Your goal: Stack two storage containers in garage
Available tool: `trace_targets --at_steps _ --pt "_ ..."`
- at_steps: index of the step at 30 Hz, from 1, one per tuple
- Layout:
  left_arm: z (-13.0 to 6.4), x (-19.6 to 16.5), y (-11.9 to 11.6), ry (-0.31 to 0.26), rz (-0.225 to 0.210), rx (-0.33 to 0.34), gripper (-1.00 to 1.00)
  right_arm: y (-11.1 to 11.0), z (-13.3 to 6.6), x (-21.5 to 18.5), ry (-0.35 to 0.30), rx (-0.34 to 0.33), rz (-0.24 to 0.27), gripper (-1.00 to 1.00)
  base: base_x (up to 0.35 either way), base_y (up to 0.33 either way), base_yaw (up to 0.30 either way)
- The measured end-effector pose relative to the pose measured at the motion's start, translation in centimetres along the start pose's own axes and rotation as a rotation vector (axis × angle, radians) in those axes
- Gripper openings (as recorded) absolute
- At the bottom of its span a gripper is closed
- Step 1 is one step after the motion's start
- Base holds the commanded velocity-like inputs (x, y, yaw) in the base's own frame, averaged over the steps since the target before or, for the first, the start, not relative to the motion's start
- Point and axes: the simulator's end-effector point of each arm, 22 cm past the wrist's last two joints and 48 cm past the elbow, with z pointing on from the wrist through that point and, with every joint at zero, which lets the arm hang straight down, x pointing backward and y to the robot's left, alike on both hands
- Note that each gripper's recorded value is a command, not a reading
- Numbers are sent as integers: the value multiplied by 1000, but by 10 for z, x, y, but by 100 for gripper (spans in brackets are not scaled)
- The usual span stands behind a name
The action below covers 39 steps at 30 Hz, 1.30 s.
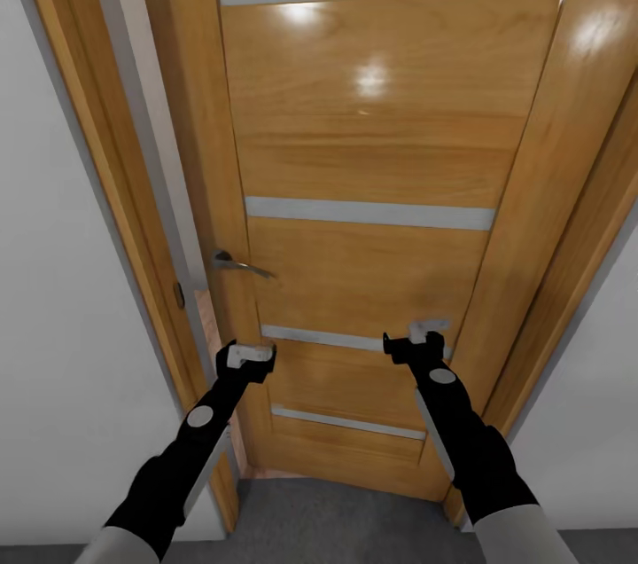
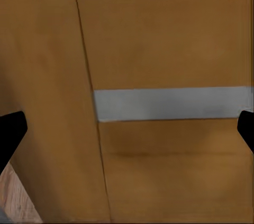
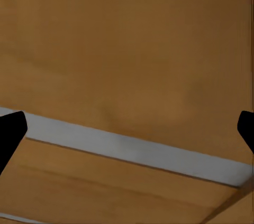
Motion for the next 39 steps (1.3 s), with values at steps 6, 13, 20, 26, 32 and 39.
trace_targets --at_steps 6,13,20,26,32,39 --pt "-11 33 -8 49 5 13 100 -2 -2 -8 -17 6 -4 100 0 0 0" --pt "-22 84 -11 125 4 16 100 -3 -2 -9 -10 8 -6 100 0 0 0" --pt "-38 127 -13 184 -4 16 100 -5 1 -20 -14 10 -8 100 1 0 0" --pt "-44 141 -14 205 -2 19 100 -2 2 -23 -6 4 -18 100 163 0 0" --pt "-46 145 -15 211 -4 19 100 1 2 -20 10 -6 -24 100 84 0 0" --pt "-52 140 -15 203 -2 19 100 3 -7 -18 18 -13 -22 100 122 0 0"
